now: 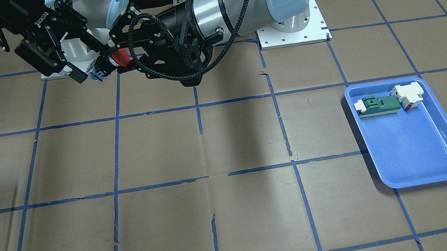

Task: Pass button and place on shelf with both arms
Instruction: 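Align the open right gripper around the button's black body, then close the right gripper on the button body, then open the left gripper and pull it back while the right gripper carries the button away, then lower the button into the wire mesh basket with the right gripper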

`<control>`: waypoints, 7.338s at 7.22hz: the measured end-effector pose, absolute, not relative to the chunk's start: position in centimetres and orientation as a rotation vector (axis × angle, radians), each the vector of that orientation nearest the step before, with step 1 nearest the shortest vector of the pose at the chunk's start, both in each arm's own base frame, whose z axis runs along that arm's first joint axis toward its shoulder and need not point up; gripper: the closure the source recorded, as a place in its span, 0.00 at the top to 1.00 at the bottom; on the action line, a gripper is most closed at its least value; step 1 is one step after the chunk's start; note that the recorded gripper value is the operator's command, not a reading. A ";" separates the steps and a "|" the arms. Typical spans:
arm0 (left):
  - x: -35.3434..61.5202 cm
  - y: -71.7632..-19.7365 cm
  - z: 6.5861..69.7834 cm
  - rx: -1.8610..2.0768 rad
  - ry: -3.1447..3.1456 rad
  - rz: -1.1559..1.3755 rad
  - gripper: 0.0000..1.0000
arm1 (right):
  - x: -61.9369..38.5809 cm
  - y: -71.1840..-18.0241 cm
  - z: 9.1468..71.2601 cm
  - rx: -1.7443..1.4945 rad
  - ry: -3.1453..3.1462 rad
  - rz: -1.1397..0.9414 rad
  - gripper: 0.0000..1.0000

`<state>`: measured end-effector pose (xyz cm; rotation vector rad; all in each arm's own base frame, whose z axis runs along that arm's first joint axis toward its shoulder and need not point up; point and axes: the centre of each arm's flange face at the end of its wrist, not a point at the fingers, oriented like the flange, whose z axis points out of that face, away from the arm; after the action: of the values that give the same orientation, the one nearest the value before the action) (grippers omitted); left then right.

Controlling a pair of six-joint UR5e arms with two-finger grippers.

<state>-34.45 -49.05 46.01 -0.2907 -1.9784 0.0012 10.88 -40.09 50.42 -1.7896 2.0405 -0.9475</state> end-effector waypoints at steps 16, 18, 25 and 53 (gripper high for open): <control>-34.7 -46.7 47.1 -0.306 -1.974 0.000 0.00 | 11.6 -39.1 49.5 -1.703 2.044 -0.988 0.91; -35.4 -45.2 46.7 -0.323 -1.971 -0.011 0.00 | 11.6 -39.2 49.7 -1.702 2.051 -1.002 0.93; -35.4 -45.5 46.9 -0.321 -1.966 0.005 0.00 | 11.6 -38.6 49.8 -1.647 2.091 -0.984 1.00; -19.4 -50.1 50.9 -0.103 -3.143 0.042 1.00 | -27.2 -49.6 39.6 -0.981 2.881 -0.363 0.00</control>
<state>-19.41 -50.12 50.88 -0.1033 -3.1426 0.0425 -27.20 -49.58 39.59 -0.9815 2.8813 -0.3626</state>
